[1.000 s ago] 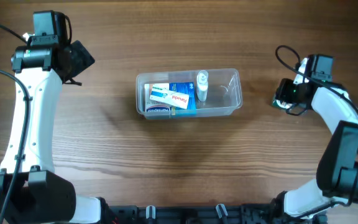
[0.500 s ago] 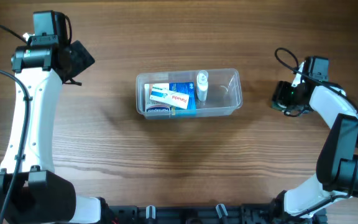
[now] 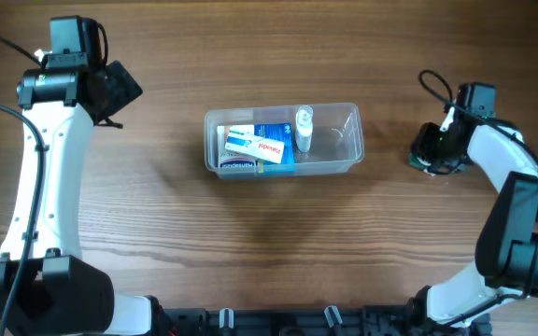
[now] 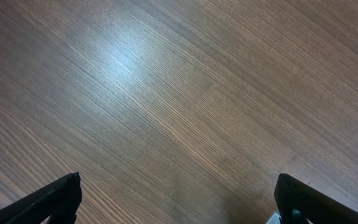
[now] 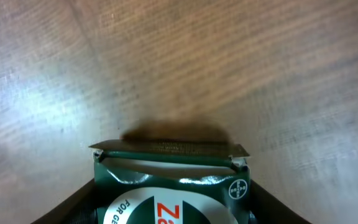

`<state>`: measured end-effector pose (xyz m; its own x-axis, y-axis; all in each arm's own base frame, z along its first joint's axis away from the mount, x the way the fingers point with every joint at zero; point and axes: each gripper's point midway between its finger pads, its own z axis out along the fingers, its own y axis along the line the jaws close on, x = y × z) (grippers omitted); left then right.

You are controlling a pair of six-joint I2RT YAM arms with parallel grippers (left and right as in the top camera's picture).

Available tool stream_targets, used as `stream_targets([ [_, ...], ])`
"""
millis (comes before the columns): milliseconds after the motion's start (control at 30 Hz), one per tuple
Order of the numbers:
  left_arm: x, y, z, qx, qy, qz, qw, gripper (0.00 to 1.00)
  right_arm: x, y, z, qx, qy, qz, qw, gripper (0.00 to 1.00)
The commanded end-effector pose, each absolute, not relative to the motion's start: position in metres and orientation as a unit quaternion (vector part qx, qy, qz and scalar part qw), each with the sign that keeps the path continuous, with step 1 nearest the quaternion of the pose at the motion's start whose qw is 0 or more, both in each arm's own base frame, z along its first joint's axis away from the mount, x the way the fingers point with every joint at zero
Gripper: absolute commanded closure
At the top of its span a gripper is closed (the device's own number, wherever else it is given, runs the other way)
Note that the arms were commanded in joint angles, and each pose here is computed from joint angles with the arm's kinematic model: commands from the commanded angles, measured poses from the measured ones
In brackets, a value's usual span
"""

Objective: Pack container
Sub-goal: 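Lift the Zam-Buk tin and carry it over the container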

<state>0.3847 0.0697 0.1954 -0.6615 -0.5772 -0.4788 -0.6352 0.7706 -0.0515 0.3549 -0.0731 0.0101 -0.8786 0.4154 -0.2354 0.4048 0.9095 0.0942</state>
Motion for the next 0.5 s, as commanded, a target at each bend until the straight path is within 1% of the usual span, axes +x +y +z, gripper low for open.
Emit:
stream_targets([
  [0, 0.386, 0.073, 0.202, -0.334, 0.906, 0.064, 0.251, 0.0, 0.382, -0.079, 0.078, 0.205, 0.958, 0.016, 0.198, 0.46],
  [133, 0.386, 0.073, 0.202, -0.334, 0.906, 0.064, 0.251, 0.0, 0.388, -0.062, 0.115, 0.185, 0.955, 0.029, 0.229, 0.46],
  [233, 0.386, 0.073, 0.202, -0.334, 0.906, 0.064, 0.251, 0.0, 0.388, -0.034, 0.133, 0.147, 0.957, 0.038, 0.248, 0.45],
  [367, 0.386, 0.073, 0.202, -0.334, 0.906, 0.064, 0.251, 0.0, 0.385, 0.01, 0.148, 0.093, 0.96, 0.053, 0.26, 0.45],
  [467, 0.386, 0.073, 0.202, -0.334, 0.906, 0.064, 0.251, 0.0, 0.379, 0.04, 0.152, 0.062, 0.962, 0.066, 0.257, 0.42],
])
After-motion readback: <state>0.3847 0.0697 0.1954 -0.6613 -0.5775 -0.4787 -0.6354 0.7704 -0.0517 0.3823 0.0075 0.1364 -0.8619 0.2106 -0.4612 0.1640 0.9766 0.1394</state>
